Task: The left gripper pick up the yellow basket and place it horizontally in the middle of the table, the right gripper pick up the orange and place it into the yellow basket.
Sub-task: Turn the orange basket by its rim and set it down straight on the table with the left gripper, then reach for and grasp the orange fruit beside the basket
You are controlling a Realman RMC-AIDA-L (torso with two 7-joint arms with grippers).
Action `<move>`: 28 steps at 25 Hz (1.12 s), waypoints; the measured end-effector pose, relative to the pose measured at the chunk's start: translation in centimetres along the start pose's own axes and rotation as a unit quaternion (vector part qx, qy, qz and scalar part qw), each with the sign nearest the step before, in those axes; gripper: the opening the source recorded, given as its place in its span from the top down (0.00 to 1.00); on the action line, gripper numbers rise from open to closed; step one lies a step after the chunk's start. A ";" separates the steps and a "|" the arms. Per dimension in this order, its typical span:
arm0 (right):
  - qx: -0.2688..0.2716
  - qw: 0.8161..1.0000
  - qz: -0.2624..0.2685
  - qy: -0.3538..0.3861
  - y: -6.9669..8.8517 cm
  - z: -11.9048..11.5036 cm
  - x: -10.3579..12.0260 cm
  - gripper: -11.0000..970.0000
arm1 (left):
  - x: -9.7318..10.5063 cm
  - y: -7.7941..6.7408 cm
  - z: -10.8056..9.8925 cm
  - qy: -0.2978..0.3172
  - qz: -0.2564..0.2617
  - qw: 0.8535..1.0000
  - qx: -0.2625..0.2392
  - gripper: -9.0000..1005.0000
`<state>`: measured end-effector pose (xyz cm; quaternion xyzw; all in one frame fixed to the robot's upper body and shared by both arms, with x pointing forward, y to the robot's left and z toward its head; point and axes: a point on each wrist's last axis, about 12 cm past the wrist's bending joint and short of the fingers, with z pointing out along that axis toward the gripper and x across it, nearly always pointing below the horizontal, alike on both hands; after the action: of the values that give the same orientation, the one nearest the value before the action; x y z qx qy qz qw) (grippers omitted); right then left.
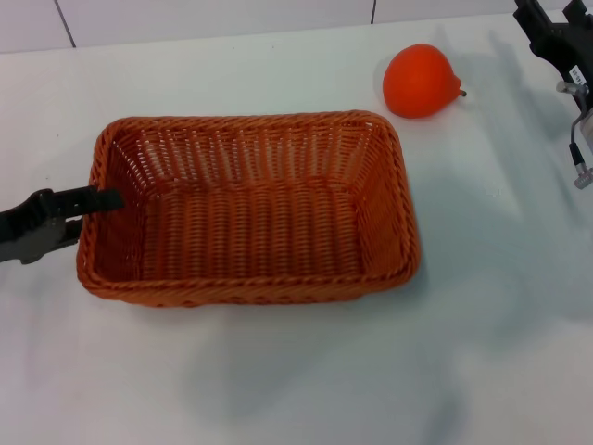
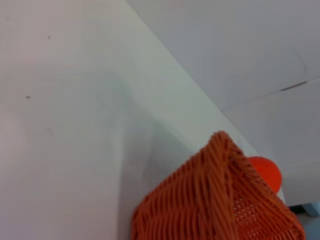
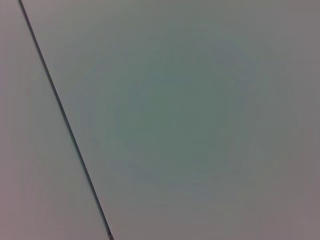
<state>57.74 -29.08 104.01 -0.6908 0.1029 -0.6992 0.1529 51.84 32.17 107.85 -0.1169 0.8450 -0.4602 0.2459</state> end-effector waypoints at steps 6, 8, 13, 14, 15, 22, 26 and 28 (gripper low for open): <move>0.004 1.000 -0.003 -0.003 -0.1 0.0 -0.1 0.15 | 0.2 0.1 -0.5 -0.004 0.001 1.000 0.007 0.50; 0.005 1.000 -0.003 -0.004 -0.1 0.0 -0.1 0.15 | 0.3 0.1 -0.7 -0.007 0.000 1.000 0.010 0.48; 0.004 1.000 -0.005 -0.007 0.0 0.2 0.0 0.14 | 0.7 0.2 -1.0 -0.001 -0.002 1.000 0.016 0.47; 0.004 1.000 -0.006 -0.009 0.0 0.3 0.0 0.14 | 0.8 0.2 -1.1 -0.001 -0.002 1.000 0.019 0.47; 0.005 1.000 -0.008 -0.013 -0.1 0.5 0.0 0.14 | 0.8 0.2 -1.1 -0.001 -0.002 1.000 0.019 0.47; 0.060 0.995 -0.009 -0.075 -0.6 2.9 1.2 0.12 | -0.4 0.4 -2.8 -0.051 0.095 0.994 0.018 0.47; 0.104 0.988 -0.004 -0.118 -0.7 4.2 2.7 0.10 | -1.1 0.7 -3.7 -0.137 0.166 0.976 0.038 0.47; 0.123 0.982 -0.009 -0.142 -0.6 4.8 3.6 0.10 | -1.0 0.8 -3.9 -0.180 0.187 0.964 0.055 0.47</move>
<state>62.48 -29.46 107.68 -0.7598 -0.0133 -0.6028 0.2432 50.64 35.86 109.25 -0.0242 0.7671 -0.4233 0.4814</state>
